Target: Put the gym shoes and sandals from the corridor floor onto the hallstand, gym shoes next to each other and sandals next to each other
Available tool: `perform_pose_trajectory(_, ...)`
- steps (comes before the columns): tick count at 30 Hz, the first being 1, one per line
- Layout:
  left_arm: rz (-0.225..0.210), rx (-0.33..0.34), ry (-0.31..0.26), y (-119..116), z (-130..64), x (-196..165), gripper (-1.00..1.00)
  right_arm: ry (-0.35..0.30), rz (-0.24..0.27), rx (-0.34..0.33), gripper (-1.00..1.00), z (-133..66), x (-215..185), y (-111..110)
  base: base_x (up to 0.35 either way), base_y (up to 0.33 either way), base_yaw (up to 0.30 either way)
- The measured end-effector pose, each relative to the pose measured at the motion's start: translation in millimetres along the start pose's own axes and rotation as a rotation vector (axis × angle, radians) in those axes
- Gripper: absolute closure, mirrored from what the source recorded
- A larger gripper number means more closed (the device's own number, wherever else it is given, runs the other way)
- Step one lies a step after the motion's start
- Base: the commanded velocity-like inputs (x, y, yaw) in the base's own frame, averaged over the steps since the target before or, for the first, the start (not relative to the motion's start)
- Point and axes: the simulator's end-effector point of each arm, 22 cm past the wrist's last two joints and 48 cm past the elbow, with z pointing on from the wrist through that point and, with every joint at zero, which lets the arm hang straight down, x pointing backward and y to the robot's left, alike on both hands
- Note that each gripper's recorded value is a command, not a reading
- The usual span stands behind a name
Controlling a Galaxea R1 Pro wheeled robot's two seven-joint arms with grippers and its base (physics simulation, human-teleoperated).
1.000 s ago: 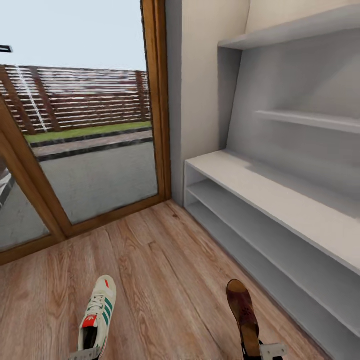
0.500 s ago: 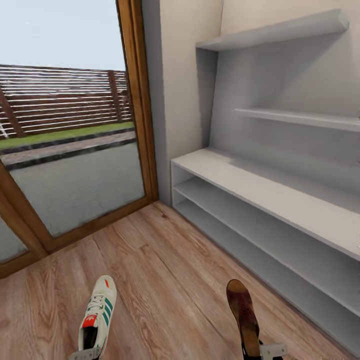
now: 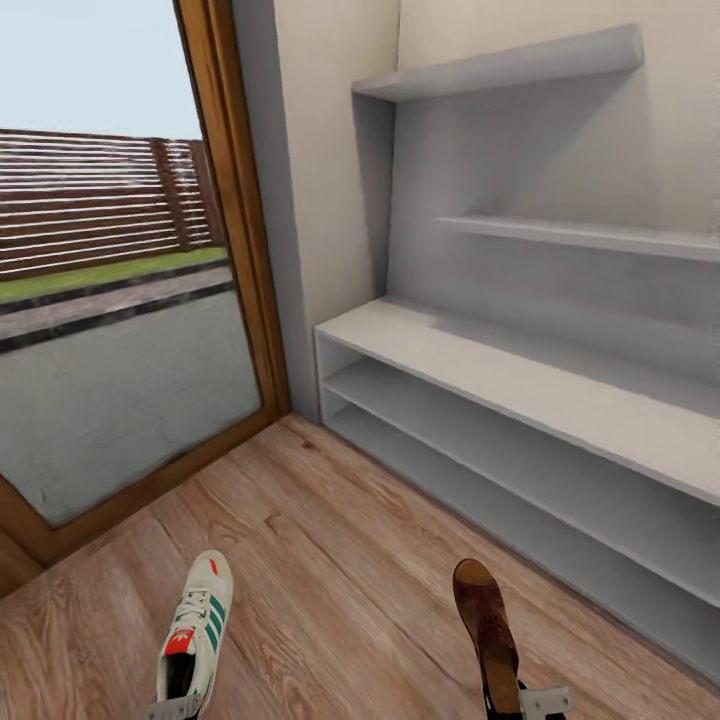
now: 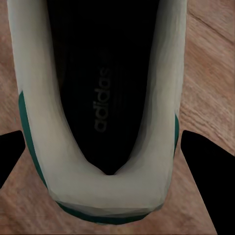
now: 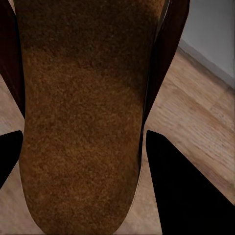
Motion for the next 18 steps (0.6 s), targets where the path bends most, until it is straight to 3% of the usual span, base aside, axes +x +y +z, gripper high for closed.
perform_pose_trajectory(10,0.0,0.0,0.0,0.0,0.0,0.0,1.0,0.0,0.0,0.0,1.0,0.0,0.1,0.1,0.223,0.243,-0.299)
perform_pose_trajectory(18,0.0,0.0,0.001,-0.1,0.1,0.3,1.0,0.0,0.0,0.0,1.0,0.1,0.1,0.1,0.056,0.06,-0.299)
